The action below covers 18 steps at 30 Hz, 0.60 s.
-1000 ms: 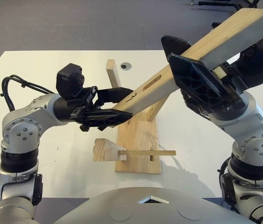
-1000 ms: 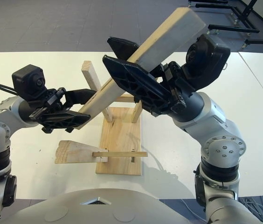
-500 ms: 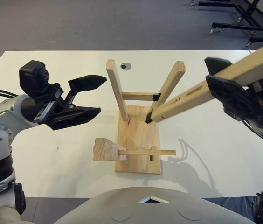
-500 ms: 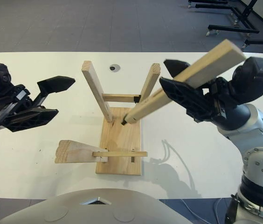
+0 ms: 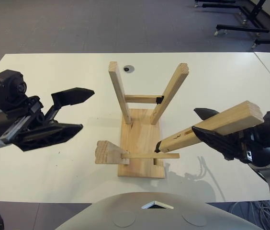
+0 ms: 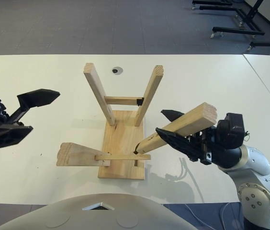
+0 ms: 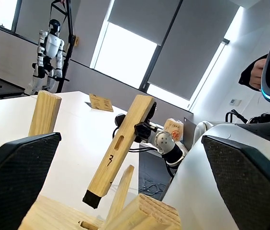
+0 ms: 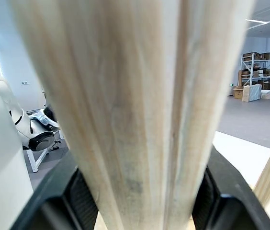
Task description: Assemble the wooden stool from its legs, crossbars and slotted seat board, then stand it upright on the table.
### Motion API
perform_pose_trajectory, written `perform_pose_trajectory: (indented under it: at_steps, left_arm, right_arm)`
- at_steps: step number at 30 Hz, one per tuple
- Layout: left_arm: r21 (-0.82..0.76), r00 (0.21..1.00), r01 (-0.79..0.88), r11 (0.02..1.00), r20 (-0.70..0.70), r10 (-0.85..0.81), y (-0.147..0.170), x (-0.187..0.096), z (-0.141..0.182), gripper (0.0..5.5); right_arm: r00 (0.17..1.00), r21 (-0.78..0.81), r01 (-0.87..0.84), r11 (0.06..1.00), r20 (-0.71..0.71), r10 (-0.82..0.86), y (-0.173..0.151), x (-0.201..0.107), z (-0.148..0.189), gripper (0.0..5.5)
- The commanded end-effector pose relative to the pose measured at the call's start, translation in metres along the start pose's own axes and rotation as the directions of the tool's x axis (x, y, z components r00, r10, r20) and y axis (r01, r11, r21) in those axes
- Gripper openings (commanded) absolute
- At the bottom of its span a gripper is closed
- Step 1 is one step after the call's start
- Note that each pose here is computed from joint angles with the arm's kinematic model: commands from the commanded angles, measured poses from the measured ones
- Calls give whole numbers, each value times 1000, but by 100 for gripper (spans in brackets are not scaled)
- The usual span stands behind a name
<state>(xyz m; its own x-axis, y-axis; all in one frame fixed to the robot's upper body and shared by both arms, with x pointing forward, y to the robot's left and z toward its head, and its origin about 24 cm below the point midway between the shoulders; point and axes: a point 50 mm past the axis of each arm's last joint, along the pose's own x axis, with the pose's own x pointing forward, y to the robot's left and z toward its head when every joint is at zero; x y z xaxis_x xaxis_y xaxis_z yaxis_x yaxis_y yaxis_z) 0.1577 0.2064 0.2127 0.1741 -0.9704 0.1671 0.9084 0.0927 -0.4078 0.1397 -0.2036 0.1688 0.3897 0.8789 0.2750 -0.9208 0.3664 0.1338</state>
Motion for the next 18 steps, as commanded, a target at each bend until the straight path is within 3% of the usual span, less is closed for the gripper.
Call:
perform_pose_trajectory:
  at_steps: [1, 9, 18]
  left_arm:
    - [14, 997, -76, 997, 1, 76, -15, 6, -16, 540]
    - [26, 993, -110, 994, -27, 111, -28, 31, -38, 540]
    - [79, 973, -158, 984, -158, 169, -17, 27, -47, 540]
  right_arm:
    - [999, -4, -32, 999, -21, 32, -10, -3, 14, 213]
    - [996, -1, -81, 997, -27, 81, -28, 0, 24, 213]
    - [998, -5, -63, 998, 19, 63, -28, 3, 21, 213]
